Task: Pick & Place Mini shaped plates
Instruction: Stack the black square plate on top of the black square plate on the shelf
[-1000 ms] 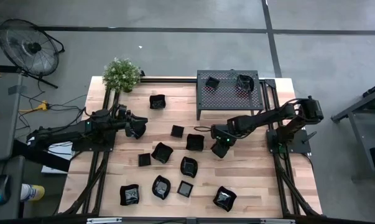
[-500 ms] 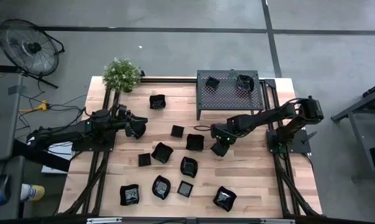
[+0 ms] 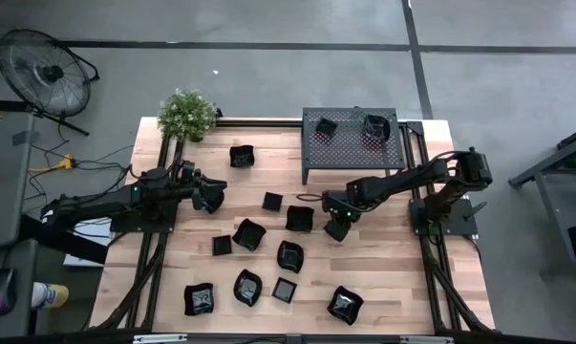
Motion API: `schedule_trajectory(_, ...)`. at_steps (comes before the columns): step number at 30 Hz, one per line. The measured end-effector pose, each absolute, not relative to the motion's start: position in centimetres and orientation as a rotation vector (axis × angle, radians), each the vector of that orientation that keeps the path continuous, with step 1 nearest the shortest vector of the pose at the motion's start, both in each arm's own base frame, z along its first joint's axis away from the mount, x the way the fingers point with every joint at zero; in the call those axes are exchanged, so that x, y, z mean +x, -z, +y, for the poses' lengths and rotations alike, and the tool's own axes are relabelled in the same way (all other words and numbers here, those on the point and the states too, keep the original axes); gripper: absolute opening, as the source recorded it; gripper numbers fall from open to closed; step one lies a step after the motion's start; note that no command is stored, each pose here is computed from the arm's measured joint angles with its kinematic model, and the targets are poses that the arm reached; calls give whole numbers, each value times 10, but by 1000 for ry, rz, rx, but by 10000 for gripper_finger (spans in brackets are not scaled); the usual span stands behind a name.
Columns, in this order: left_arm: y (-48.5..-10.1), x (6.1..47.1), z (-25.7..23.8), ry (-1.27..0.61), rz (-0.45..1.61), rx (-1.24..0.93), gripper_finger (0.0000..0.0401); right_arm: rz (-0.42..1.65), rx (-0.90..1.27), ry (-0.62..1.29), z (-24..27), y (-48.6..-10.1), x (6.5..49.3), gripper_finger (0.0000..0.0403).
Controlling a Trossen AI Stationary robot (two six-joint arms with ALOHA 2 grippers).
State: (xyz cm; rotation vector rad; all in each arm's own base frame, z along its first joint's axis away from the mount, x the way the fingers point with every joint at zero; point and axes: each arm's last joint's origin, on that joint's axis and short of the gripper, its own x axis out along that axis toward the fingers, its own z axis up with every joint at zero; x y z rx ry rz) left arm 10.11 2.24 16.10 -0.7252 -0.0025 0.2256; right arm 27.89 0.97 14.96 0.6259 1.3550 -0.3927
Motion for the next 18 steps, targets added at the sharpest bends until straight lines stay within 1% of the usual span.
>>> schedule_trajectory(5, -161, 101, 22, -226, -2, -725, 81, 1366, 623, 380, 10, -147, 280, 136)
schedule_trajectory(8, -161, 101, 22, -226, -2, -725, 81, 1375, 632, 366, 11, -146, 280, 129)
schedule_trajectory(11, -161, 101, 22, -226, -3, -725, 81, 1374, 632, 365, 11, -146, 280, 110)
schedule_trajectory(18, -161, 101, 22, -225, -2, -725, 81, 1375, 634, 364, 11, -146, 280, 50)
